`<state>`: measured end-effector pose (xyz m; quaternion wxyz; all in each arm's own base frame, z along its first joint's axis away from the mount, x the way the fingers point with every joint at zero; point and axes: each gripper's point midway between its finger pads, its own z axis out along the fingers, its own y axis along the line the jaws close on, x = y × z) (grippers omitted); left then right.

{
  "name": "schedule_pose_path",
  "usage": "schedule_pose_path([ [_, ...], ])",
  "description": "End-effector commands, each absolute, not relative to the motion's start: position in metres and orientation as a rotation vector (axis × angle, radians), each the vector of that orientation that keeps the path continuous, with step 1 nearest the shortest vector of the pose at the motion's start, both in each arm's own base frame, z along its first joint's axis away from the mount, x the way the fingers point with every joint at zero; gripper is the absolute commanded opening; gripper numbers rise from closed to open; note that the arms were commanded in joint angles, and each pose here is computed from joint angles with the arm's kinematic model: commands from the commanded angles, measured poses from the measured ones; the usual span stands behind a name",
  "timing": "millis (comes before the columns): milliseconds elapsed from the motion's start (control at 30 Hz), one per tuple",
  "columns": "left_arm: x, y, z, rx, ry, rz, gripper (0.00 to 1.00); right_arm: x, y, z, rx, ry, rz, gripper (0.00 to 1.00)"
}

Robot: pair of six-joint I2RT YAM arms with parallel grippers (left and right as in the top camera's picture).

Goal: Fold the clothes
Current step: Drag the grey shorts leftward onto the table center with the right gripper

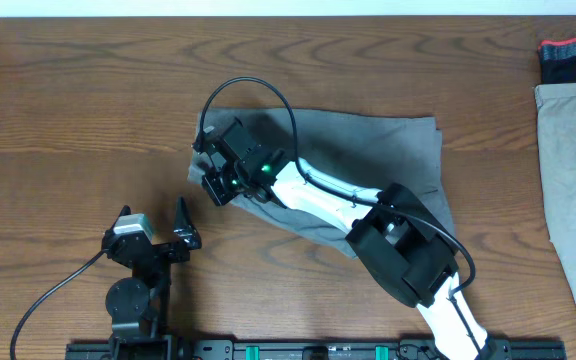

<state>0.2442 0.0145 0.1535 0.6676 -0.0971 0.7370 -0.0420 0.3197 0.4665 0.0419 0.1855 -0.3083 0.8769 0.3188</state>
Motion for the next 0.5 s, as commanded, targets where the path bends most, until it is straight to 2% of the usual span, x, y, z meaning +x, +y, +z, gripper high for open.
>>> schedule_pose_path([
  [0, 0.243, 0.018, 0.137, -0.234, 1.711, -0.07, 0.98, 0.294, 0.483, 0.053, -0.894, 2.502, 1.074, 0.02],
  [200, 0.243, 0.018, 0.137, -0.234, 1.711, -0.071, 0.98, 0.284, 0.486, 0.054, -0.874, 2.536, 1.123, 0.04],
  [367, 0.243, 0.018, 0.137, -0.234, 1.711, -0.07, 0.98, 0.282, 0.486, 0.055, -0.88, 2.541, 1.143, 0.2],
  [467, 0.243, 0.018, 0.137, -0.234, 1.711, -0.07, 0.98, 0.288, 0.484, 0.055, -0.862, 2.537, 1.116, 0.25],
])
